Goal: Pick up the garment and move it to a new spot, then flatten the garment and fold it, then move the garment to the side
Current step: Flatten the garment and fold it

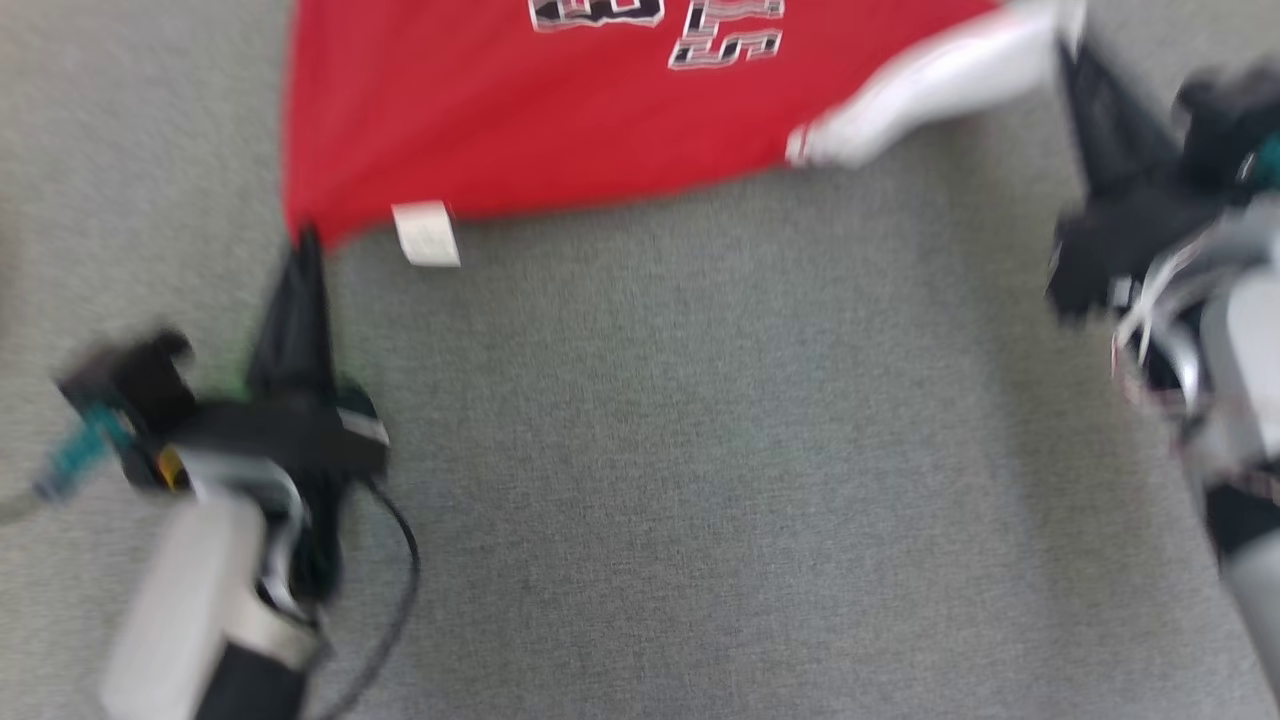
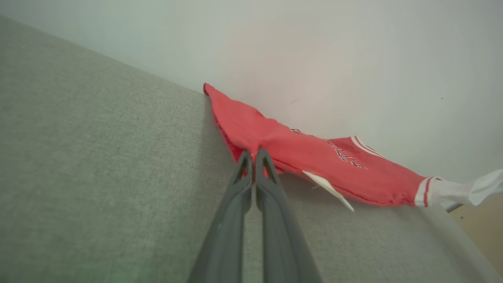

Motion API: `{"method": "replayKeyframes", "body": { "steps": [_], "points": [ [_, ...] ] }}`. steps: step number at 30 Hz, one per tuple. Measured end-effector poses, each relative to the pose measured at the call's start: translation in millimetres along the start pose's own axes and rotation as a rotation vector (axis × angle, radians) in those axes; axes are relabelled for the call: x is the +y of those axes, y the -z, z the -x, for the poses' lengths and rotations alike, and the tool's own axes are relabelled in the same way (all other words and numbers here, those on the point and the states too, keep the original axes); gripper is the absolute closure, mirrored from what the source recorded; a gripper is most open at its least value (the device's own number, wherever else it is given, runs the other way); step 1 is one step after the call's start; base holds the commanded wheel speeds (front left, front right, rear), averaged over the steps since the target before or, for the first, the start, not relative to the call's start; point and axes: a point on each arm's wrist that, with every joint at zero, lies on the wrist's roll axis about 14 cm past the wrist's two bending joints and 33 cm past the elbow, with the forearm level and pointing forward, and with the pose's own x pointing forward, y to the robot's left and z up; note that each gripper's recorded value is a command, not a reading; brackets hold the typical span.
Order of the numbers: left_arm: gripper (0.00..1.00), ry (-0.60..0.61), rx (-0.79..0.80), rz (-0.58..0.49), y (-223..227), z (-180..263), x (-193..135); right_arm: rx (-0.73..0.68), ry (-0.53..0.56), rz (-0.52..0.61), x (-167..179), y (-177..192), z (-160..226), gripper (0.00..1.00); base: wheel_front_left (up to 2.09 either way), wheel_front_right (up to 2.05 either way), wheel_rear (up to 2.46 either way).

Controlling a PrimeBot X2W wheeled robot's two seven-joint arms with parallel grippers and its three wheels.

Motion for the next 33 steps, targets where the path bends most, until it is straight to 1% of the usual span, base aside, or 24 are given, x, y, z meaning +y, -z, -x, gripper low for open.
{"method": "replayKeyframes", "body": {
  "steps": [3, 5, 8, 13, 15, 19, 22, 25, 29, 33],
  "points": [
    [1.0, -0.049, 0.025, 0.047, 12, 26, 2, 0.105, -0.034, -0.068, 13, 17, 31, 1.0, 0.0, 0.0, 0.0],
    [1.0, -0.074, 0.039, 0.068, 16, 40, 3, 0.152, -0.057, -0.083, 22, 22, 52, 1.0, 0.0, 0.0, 0.0],
    [1.0, -0.102, 0.076, 0.08, 26, 63, 3, 0.23, -0.063, -0.105, 26, 31, 84, 1.0, 0.0, 0.0, 0.0],
    [1.0, -0.123, 0.106, 0.087, 32, 93, 0, 0.436, -0.069, -0.171, 36, 63, 141, 1.0, 0.0, 0.0, 0.0],
    [1.0, -0.122, 0.113, 0.082, 32, 104, -1, 0.482, -0.062, -0.18, 36, 66, 161, 1.0, 0.0, 0.0, 0.0],
    [1.0, -0.122, 0.115, 0.058, 29, 121, 0, 0.523, -0.074, -0.212, 46, 63, 188, 1.0, 0.0, 0.0, 0.0],
    [1.0, -0.12, 0.151, 0.03, 35, 136, 1, 0.611, -0.092, -0.266, 57, 78, 213, 1.0, 0.0, 0.0, 0.0],
    [1.0, -0.139, 0.209, 0.007, 44, 152, 8, 0.683, -0.095, -0.295, 63, 89, 235, 1.0, 0.0, 0.0, 0.0],
    [1.0, -0.16, 0.253, -0.026, 49, 171, 15, 0.733, -0.103, -0.331, 74, 99, 252, 1.0, 0.0, 0.0, 0.0],
    [1.0, -0.174, 0.276, -0.027, 51, 186, 18, 0.759, -0.116, -0.352, 82, 103, 263, 1.0, 0.0, 0.0, 0.0]
  ]
}}
